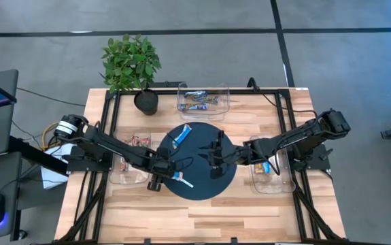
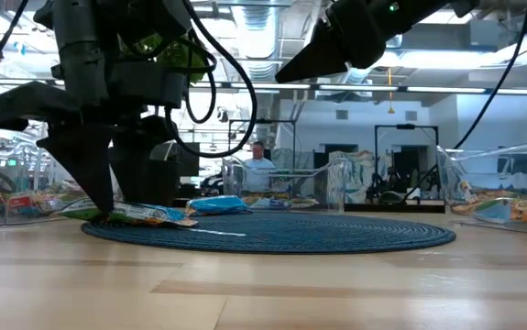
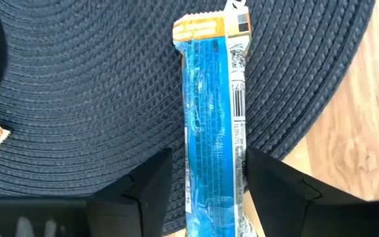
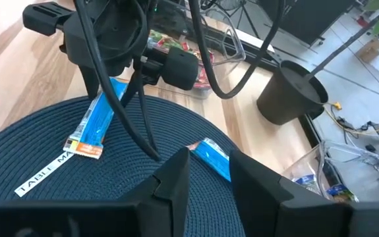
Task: Pick and place Granola Bars by type
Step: Put the bottom orange granola bar into the right transparent bin
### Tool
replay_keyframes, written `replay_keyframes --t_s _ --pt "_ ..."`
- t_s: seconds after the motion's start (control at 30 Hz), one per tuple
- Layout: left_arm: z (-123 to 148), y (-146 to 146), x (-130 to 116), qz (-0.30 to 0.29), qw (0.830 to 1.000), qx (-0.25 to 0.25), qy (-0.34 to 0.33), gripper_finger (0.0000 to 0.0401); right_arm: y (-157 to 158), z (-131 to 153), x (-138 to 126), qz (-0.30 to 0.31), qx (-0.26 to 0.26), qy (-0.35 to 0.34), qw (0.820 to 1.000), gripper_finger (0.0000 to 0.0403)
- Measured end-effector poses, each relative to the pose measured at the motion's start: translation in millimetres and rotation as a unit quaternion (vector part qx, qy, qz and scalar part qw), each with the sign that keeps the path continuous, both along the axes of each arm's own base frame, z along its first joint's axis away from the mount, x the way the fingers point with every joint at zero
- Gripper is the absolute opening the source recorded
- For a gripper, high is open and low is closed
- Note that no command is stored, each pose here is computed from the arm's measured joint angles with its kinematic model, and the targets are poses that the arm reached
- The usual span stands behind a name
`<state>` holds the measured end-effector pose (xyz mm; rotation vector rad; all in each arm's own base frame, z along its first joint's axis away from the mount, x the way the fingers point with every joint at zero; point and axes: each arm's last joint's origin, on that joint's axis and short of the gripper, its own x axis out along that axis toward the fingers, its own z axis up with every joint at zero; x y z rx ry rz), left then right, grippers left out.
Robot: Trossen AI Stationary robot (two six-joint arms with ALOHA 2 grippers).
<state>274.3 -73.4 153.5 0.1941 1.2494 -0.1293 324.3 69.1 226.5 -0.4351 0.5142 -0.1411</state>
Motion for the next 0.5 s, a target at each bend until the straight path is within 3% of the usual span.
replay_keyframes --t_s 0.5 --pt "-3.3 -1.1 -0.3 -0.031 0.999 -0.005 0.015 0.0087 0.0 -0.3 -0.2 0.0 0.0 0.002 1.0 0.0102"
